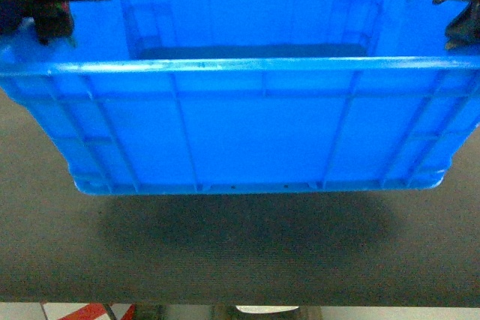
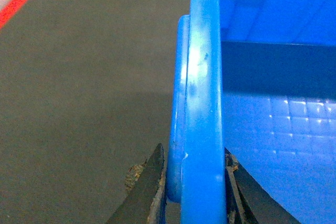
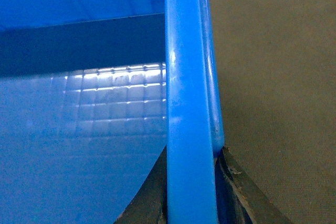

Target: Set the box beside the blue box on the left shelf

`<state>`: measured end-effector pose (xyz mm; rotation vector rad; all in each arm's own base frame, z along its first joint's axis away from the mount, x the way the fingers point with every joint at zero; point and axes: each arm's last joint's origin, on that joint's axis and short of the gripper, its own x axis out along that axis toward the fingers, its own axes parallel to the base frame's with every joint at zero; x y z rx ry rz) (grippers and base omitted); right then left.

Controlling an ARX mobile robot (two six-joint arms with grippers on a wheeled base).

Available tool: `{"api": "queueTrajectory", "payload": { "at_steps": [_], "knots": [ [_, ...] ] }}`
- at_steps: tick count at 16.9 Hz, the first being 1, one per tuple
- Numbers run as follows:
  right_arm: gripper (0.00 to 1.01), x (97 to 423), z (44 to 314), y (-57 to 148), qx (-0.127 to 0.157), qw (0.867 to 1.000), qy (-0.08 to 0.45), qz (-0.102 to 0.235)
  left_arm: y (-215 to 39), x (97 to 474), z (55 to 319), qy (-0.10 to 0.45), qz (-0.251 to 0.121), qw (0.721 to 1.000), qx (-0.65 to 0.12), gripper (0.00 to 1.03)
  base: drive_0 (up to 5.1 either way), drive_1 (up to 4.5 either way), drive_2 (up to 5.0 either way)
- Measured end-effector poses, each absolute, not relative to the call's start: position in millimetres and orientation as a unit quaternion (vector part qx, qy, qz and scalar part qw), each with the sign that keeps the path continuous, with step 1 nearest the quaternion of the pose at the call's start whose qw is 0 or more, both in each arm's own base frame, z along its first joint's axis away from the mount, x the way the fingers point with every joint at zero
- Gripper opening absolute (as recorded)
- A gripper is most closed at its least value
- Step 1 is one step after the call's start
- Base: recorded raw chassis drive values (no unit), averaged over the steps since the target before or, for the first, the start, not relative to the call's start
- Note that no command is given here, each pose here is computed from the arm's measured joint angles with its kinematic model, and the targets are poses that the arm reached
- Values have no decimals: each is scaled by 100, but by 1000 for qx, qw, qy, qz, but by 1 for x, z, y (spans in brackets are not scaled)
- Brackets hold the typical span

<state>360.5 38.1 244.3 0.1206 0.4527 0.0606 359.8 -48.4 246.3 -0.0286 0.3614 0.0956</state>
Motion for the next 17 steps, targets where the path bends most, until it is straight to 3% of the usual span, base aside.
{"api": "queueTrajectory", "payload": {
  "at_steps": [2,5,17],
  "knots": [
    [16,343,256,40,59,980,186,26,-50,343,262,113,50,992,-8,20,0,0,0],
    [16,306,265,37,62,986,150,24,-49,305,277,58,49,997,1,20,0,0,0],
    [16,256,290,31,54,995,79,9,-47,267,288,26,38,999,-17,20,0,0,0]
  ]
}}
